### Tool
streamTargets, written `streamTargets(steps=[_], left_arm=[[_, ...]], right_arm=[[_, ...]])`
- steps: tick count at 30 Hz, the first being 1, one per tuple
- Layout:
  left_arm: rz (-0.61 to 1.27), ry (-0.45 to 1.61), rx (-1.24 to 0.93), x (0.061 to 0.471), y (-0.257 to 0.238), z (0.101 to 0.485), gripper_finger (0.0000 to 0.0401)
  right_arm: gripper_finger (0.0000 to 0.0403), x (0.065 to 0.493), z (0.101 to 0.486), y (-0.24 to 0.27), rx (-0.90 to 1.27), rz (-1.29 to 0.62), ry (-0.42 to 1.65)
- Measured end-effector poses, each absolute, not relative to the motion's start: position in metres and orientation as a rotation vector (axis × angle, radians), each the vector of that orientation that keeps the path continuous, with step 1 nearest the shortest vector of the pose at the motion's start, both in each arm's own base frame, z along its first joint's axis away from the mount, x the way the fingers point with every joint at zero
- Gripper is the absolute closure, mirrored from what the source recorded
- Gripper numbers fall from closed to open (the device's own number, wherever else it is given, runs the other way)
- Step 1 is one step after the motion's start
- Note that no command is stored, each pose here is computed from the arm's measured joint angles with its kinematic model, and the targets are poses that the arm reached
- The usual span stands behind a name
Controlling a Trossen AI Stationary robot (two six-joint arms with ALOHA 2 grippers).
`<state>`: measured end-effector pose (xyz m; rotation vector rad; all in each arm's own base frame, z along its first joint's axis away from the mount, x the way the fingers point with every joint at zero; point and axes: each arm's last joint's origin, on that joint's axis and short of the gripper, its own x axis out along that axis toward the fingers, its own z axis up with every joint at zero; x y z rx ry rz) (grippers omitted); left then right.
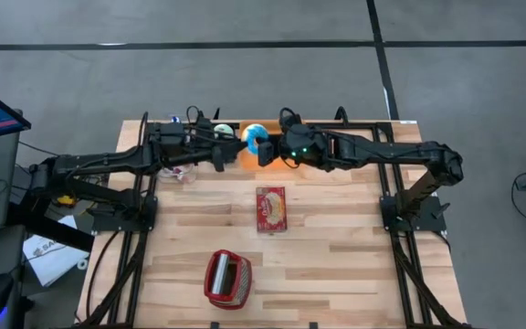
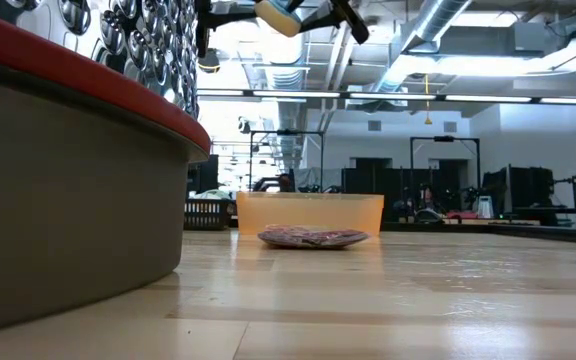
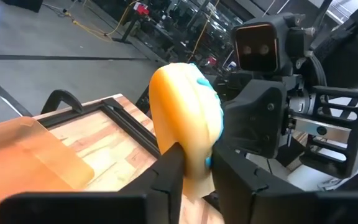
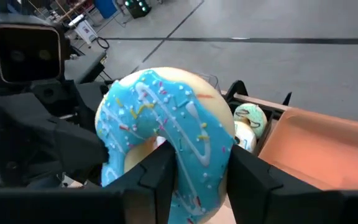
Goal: Pick & Place Food Item
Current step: Put the blue donut into the black bin
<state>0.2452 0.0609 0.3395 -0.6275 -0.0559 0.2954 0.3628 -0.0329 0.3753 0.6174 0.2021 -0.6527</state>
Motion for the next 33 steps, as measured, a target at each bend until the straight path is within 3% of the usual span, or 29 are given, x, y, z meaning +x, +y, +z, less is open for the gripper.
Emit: streamTargets(steps=[7, 24, 29, 33], left_arm=[[0.296, -0.057, -0.628, 0.245, 0.061, 0.340, 0.0360], [0.450, -0.065, -0.554, 0.216, 0.073, 0.349, 0.0355], [0.500, 0.035, -0.498, 0.197, 0.074, 0.347, 0.0354], [0.491, 0.231, -0.424, 0.179, 0.072, 0.336, 0.0348]], right_arm=[[0.0283, 0.363, 0.377, -0.032, 0.609, -0.641, 0.194], [0.0211, 0.366, 0.379, -0.019, 0.651, -0.593, 0.172], [0.0213, 0.366, 0.379, -0.011, 0.665, -0.575, 0.178], [0.0217, 0.364, 0.375, 0.000, 0.667, -0.567, 0.225]])
